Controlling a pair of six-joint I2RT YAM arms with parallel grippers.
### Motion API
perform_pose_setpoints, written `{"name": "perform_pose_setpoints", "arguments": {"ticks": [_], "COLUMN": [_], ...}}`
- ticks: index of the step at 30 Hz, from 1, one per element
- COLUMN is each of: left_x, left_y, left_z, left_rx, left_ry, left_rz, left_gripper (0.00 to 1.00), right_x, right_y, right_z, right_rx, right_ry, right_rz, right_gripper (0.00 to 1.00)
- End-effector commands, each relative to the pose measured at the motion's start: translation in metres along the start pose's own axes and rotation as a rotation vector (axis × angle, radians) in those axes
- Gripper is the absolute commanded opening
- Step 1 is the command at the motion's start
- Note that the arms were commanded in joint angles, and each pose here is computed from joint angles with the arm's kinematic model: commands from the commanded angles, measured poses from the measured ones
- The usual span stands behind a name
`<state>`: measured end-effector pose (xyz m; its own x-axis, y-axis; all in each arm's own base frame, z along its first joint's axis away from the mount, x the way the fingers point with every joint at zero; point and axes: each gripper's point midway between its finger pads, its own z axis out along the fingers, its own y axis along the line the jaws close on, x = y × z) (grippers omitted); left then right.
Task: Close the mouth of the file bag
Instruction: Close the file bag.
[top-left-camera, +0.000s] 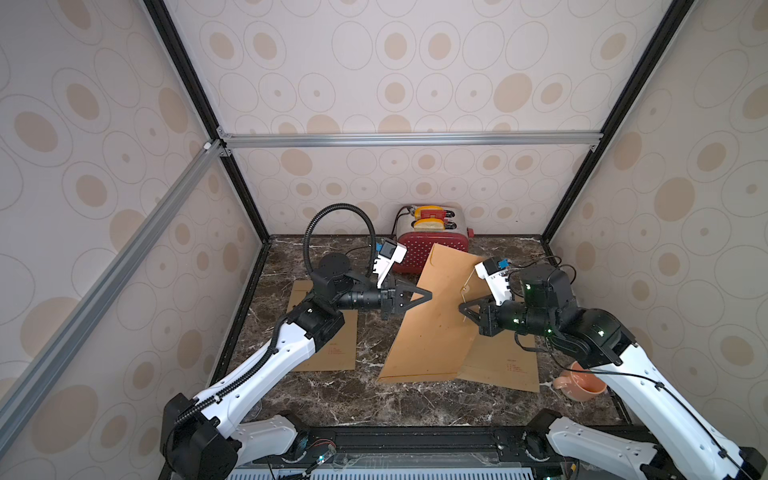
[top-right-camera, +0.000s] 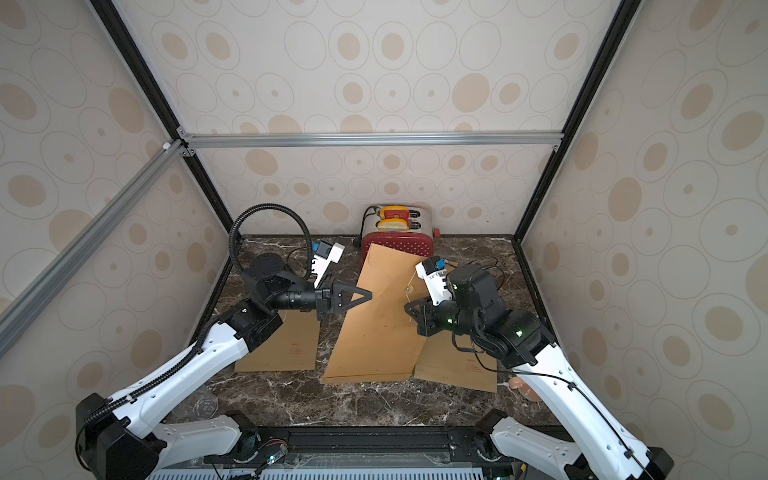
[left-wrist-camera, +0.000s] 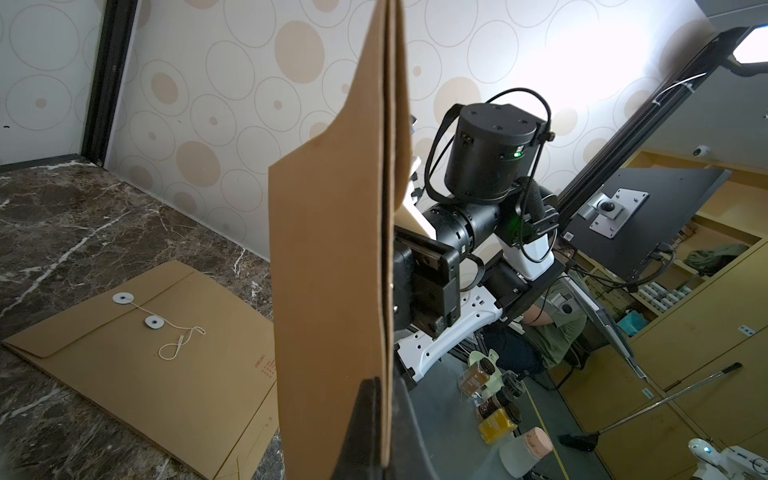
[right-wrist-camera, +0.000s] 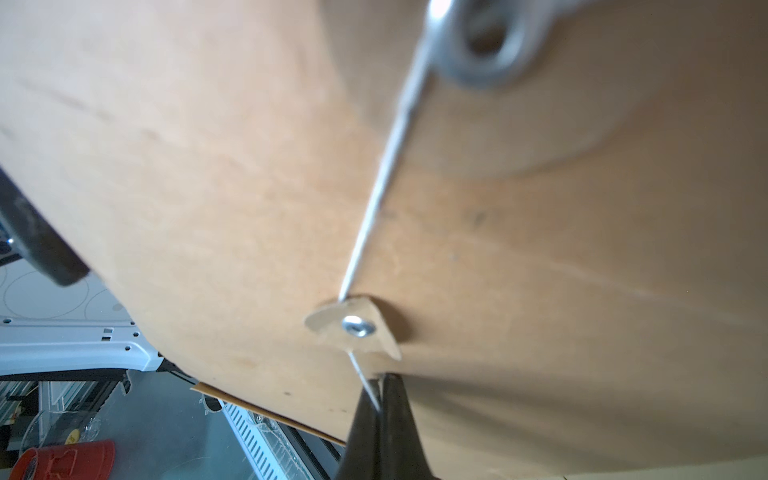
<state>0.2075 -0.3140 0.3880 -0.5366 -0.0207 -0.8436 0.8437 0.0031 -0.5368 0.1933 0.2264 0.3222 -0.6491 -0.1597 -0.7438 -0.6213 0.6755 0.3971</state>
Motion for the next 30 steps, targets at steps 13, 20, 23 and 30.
{"name": "perform_pose_setpoints", "arguments": {"ticks": [13,20,23,30], "left_x": [-0.012,-0.011,-0.01,-0.016], "left_y": [-0.007,-0.007,-0.003,0.002], "left_z": [-0.001,-0.003,-0.004,-0.01], "left_rx": [0.017,-0.003,-0.014,-0.026], "left_ry": [-0.032,-0.026,-0.021,-0.034], "left_rz": [0.06,0.071,0.072,0.067], "left_gripper": [0.0,0.0,0.0,0.0], "right_x": [0.012,0.023,0.024,0.02], "right_y": [-0.02,-0.042,-0.05,-0.061], "right_z": [-0.026,-0.034,-0.041,-0.039], "right_rx": [0.12,0.188,0.205,0.107], "right_ry": [-0.031,-0.008,-0.022,-0.067], "right_rz": [-0.028,-0.049,-0.044,0.029], "right_gripper": [0.22,0.27,0.29,0.32]}}
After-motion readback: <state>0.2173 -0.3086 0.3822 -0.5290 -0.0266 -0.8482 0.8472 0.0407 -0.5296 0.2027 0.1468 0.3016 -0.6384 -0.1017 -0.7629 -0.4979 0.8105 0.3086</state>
